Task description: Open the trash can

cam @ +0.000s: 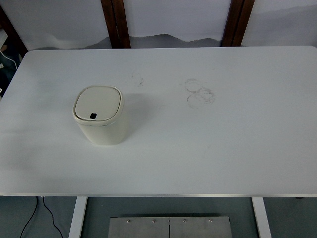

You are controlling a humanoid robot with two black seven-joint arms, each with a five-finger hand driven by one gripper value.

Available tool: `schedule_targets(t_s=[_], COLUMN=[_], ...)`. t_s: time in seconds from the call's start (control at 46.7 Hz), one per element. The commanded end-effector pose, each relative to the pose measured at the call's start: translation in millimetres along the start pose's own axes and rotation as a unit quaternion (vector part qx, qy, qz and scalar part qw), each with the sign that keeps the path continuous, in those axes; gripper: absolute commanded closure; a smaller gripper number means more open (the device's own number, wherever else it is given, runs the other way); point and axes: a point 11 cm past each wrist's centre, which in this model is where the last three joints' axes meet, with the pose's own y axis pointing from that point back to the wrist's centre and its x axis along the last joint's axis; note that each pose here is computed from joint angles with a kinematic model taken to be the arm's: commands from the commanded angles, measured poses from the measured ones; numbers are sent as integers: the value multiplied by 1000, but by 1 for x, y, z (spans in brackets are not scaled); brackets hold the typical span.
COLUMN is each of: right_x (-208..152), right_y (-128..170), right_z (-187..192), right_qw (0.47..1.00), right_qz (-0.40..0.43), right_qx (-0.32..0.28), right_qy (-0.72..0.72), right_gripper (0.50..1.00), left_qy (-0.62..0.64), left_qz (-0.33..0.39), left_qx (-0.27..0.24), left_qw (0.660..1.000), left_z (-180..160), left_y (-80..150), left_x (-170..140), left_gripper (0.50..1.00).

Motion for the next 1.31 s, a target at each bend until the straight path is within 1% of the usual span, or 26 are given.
schedule_targets(t_s=[0.0, 0.321, 0.6, 0.921, 1.285], right_x=[0, 0, 0, 0, 1], right_y=[0, 0, 0, 0, 0], right_z=[0, 0, 0, -1, 0], right_qw=[1000, 1000, 1000, 1000, 1000], right_qz=[0, 0, 0, 0, 1], right_qx=[0, 0, 0, 1, 0], right_qy=[0, 0, 0, 0, 0], right_gripper=[505, 505, 505, 505, 505], left_qy=[0, 5, 15, 15, 6], left_qz=[0, -2, -2, 1, 6], left_qx=[0, 3, 9, 10, 9], left_qw=[1000, 1000, 1000, 1000, 1000], left_z=[0, -6, -19, -20, -13], left_y=[0, -2, -6, -6, -9], left_x=[0, -2, -3, -3, -5], left_gripper=[500, 500, 500, 500, 500])
